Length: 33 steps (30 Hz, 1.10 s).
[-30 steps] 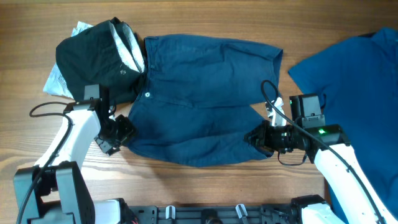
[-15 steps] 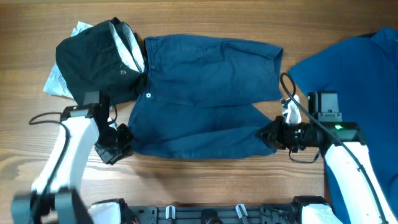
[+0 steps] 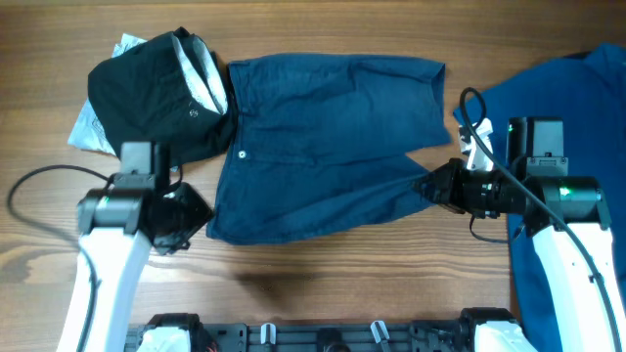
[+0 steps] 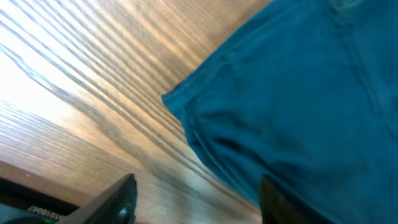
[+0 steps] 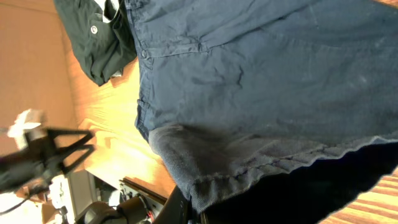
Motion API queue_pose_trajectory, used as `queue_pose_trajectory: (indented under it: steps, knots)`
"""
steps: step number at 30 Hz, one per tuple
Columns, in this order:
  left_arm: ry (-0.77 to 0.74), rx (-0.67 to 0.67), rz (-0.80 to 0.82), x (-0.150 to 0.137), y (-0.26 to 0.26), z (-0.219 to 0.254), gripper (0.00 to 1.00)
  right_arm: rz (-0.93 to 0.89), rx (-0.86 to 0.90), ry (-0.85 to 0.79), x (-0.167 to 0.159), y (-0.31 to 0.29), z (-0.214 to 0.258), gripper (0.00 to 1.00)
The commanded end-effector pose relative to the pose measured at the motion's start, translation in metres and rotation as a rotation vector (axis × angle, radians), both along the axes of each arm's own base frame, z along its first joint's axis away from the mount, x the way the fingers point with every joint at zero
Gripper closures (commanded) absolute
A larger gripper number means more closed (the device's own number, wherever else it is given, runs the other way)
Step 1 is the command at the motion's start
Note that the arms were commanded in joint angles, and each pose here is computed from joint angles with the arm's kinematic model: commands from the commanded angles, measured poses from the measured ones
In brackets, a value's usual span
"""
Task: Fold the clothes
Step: 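Lift the shorts' legs with both grippers and fold them up toward the waistband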
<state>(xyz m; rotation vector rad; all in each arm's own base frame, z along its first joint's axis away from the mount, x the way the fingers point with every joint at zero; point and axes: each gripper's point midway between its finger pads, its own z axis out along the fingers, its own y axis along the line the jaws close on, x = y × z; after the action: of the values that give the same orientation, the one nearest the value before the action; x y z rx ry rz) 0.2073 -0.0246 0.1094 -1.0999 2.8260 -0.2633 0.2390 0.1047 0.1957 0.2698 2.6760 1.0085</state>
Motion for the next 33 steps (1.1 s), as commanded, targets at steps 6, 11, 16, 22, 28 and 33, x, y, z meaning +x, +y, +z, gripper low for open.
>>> queue_pose_trajectory:
  steps: [6,11,16,22,28,33]
  knots:
    - [0.33,-0.061,0.076,-0.005,-0.01,-0.086,0.32,-0.003,-0.038,-0.029,0.002,-0.006,0.003,0.96]
    - [0.458,-0.047,0.077,-0.018,-0.009,-0.112,0.49,-0.007,-0.045,-0.033,0.004,-0.007,0.003,0.96]
    - [0.497,-0.063,0.071,-0.025,-0.012,-0.118,0.96,-0.011,-0.051,-0.04,0.005,-0.008,0.003,0.96]
    - [0.393,-0.097,-0.032,-0.017,-0.021,-0.065,0.96,-0.054,-0.062,-0.047,0.011,-0.02,0.003,0.96]
    - [0.068,-0.1,-0.072,0.015,-0.027,0.004,0.96,-0.037,-0.027,-0.089,0.017,-0.014,0.01,0.96]
    - [-0.234,-0.092,-0.161,0.063,-0.031,0.072,0.96,-0.092,0.036,-0.211,0.047,-0.012,0.037,0.96]
